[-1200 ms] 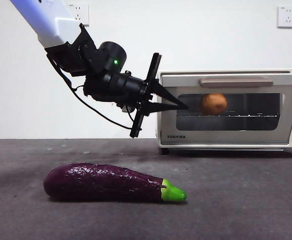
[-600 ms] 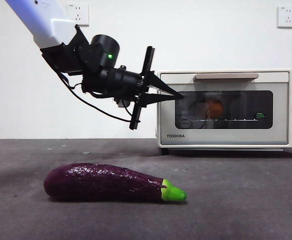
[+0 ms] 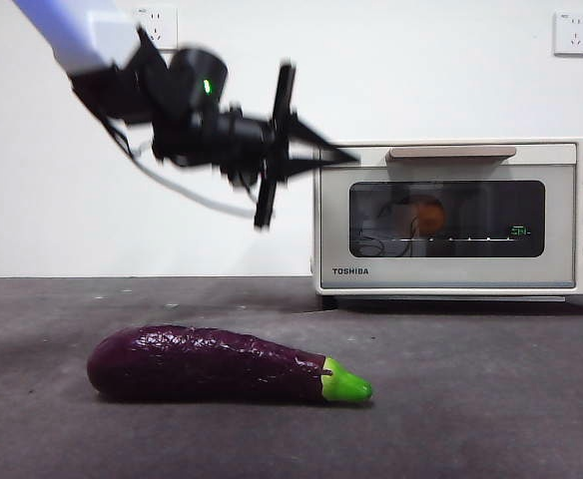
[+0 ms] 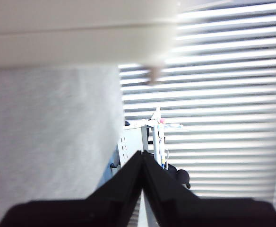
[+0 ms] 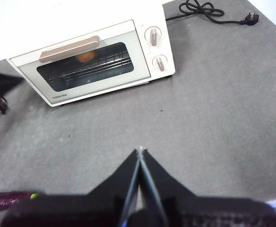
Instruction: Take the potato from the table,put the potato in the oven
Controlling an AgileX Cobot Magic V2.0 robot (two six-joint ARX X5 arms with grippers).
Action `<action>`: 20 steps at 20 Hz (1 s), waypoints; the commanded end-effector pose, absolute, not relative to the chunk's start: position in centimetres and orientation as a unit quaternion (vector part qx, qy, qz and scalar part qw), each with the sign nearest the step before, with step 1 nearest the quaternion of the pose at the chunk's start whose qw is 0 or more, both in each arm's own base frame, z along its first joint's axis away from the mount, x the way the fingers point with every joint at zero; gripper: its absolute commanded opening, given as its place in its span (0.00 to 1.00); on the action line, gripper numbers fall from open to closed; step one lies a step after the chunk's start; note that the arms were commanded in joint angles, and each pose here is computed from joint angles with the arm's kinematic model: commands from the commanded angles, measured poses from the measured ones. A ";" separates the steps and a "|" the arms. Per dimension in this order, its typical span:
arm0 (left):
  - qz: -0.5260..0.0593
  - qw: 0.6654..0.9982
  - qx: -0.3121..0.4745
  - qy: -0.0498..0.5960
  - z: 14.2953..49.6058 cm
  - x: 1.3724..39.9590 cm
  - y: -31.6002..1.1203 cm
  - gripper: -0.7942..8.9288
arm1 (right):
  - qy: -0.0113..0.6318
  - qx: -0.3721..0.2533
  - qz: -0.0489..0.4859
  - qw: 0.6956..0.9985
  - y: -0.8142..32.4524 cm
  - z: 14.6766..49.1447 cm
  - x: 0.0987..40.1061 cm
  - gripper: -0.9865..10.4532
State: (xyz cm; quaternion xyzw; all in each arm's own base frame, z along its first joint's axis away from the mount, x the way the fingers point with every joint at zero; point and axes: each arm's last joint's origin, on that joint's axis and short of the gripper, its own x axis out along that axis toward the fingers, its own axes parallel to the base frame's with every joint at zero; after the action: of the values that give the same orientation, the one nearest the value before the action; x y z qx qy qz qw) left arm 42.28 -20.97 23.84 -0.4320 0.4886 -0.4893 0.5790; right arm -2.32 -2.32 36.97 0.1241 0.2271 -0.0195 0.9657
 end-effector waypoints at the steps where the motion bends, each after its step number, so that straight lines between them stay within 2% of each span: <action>1: -0.533 0.604 -0.399 0.439 27.8 41.0 -20.4 0.07 | 0.233 0.125 -0.024 0.964 -2.5 36.8 -2.6 0.09; 4: -0.558 0.633 -0.364 0.394 31.5 39.2 -19.6 0.07 | 0.233 0.124 -0.024 0.964 -2.4 36.8 -2.5 0.09; 9: -0.557 0.719 -0.284 0.303 38.0 34.6 -17.2 0.08 | 0.233 0.124 -0.024 0.964 -2.4 36.8 -2.5 0.09; 12: -0.510 0.794 -0.211 0.254 41.0 31.0 -15.4 0.08 | 0.233 0.124 -0.024 0.964 -2.4 36.8 -2.5 0.09; 14: -0.457 0.845 -0.151 0.231 42.6 28.2 -14.1 0.08 | 0.233 0.124 -0.024 0.964 -2.4 36.8 -2.5 0.09; 17: -0.389 0.894 -0.082 0.207 44.6 24.0 -12.5 0.08 | 0.233 0.124 -0.024 0.964 -2.4 36.8 -2.5 0.09; 20: -0.355 0.917 -0.032 0.180 46.5 19.6 -10.8 0.08 | 0.233 0.124 -0.024 0.964 -2.4 36.8 -2.5 0.09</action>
State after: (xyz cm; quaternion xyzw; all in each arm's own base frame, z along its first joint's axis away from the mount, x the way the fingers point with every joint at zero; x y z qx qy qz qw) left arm 20.71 -11.23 45.96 -0.0925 0.2090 -0.3550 0.9065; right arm -2.32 -2.33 36.97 0.1237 0.2267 -0.0205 0.9659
